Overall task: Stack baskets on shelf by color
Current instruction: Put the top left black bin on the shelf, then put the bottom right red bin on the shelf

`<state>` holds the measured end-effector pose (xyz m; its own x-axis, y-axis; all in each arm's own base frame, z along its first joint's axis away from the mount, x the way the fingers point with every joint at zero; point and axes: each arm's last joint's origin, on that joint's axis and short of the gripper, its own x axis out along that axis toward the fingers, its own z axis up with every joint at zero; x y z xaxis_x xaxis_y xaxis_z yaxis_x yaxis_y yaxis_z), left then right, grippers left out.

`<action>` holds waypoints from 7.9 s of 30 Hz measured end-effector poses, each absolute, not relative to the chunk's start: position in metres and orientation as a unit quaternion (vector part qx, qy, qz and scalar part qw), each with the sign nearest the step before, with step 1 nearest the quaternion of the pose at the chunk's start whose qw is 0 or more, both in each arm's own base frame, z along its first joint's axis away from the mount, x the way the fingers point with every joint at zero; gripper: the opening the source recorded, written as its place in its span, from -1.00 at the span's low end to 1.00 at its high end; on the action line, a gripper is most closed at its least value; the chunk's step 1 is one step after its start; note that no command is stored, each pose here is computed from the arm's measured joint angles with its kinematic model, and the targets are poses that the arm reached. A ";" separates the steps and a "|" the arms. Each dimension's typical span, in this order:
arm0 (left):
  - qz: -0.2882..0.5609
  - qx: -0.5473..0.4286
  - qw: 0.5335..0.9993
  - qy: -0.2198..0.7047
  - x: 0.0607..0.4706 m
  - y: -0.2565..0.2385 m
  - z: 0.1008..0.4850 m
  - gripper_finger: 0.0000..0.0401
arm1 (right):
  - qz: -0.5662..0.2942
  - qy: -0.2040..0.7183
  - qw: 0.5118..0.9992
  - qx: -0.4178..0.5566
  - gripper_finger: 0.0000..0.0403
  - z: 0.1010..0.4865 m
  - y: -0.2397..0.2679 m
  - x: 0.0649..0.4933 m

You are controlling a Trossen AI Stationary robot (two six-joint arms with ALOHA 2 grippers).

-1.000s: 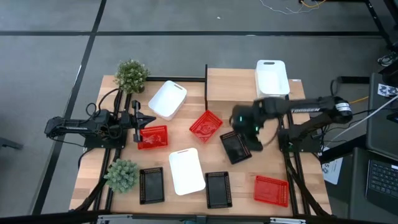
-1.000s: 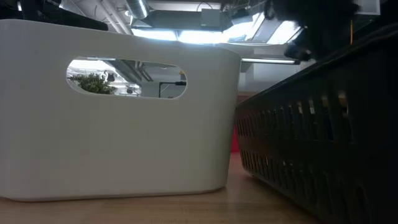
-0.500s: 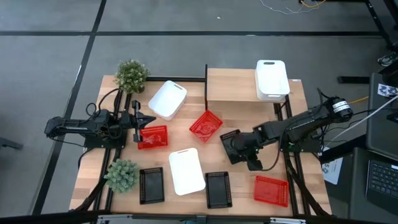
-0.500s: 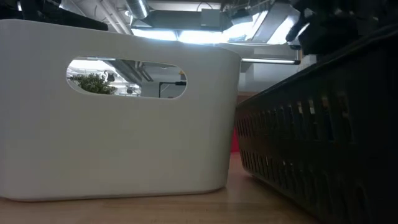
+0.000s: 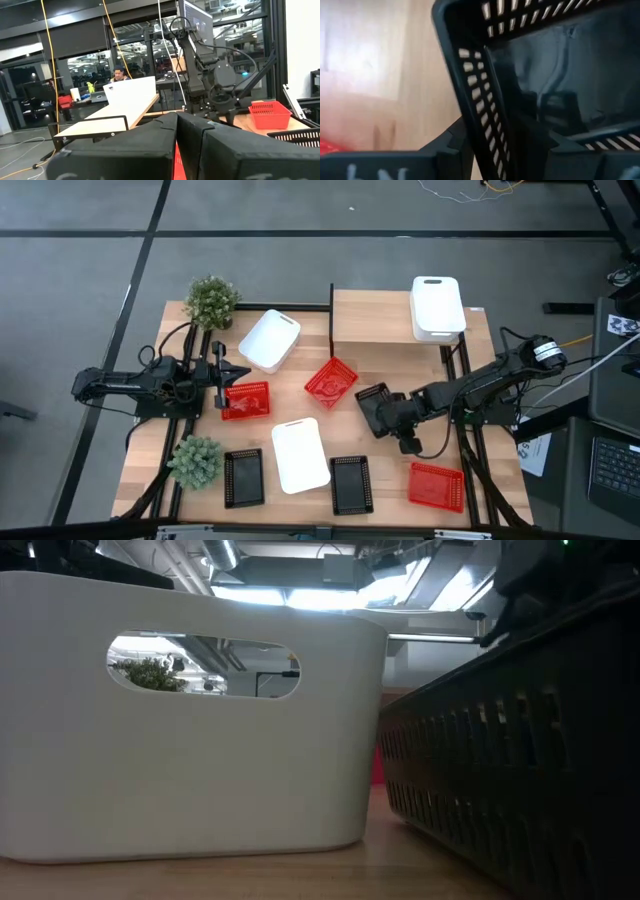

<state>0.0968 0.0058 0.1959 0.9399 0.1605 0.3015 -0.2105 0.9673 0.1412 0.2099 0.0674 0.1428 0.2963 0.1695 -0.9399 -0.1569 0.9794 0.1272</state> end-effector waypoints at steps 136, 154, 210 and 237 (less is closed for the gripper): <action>0.090 0.076 0.985 -0.123 0.098 0.006 0.192 -1.00 | -0.189 0.678 0.614 0.357 -0.50 0.133 0.128 0.148; 0.089 0.061 0.986 -0.124 0.098 0.006 0.191 -1.00 | -0.178 0.452 0.874 0.027 -0.51 0.208 0.073 0.239; 0.089 0.062 0.988 -0.114 0.099 0.006 0.190 -1.00 | -0.144 0.491 0.854 0.096 -0.99 0.237 0.114 0.304; 0.088 0.063 0.988 -0.110 0.099 0.006 0.189 -1.00 | -0.079 0.508 0.851 -0.109 -1.00 0.312 -0.118 0.334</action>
<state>0.0987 0.0059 0.1887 0.9605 0.1603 0.2277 -0.1879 0.9765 0.1053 0.3336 -0.1175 0.3117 0.4722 -0.2458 -0.8465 0.0241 0.9636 -0.2663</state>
